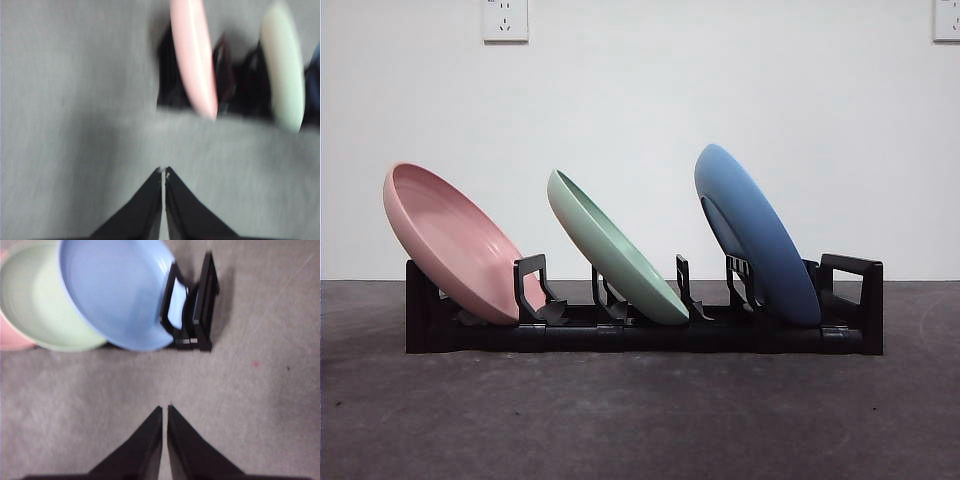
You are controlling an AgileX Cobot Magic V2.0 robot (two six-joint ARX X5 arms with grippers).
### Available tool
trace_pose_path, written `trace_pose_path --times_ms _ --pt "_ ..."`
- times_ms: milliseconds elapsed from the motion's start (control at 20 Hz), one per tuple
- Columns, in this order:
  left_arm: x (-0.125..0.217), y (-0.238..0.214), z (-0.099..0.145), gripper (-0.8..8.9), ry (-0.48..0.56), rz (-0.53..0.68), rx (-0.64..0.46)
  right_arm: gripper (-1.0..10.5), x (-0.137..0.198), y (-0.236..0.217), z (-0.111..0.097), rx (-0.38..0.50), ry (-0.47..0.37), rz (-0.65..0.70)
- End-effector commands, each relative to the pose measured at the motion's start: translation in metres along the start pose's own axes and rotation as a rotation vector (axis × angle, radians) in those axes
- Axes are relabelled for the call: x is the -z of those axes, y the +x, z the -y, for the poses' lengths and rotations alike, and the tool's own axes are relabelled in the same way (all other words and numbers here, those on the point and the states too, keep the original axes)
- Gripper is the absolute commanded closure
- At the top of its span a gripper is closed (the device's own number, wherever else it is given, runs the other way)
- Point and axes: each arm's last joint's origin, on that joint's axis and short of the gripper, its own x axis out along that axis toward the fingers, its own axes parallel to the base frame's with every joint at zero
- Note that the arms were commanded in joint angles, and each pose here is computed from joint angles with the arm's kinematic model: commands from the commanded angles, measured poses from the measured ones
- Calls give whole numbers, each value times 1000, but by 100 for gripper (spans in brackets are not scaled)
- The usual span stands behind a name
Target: Place the plate
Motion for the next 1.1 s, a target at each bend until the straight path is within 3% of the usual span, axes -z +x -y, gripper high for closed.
trace_pose_path --times_ms 50,100,200,250,500,750,1100 --pt "-9 -1 4 789 102 -65 4 931 -12 4 -4 -10 -80 -56" --pt "-11 0 5 724 106 -74 5 919 -14 7 -5 -14 -92 -83" --pt "-13 0 6 508 111 -72 9 708 -18 13 -6 -12 -95 -134" --pt "-13 0 6 482 111 -74 10 617 -19 15 -6 -15 -97 -159" --pt "-13 0 6 482 112 -67 11 618 -32 20 -15 -39 -122 -202" --pt "-15 0 6 482 98 -48 14 668 -90 31 -40 -68 -126 -267" --pt "-15 0 7 482 83 -44 15 671 -156 83 -81 -111 -227 -292"
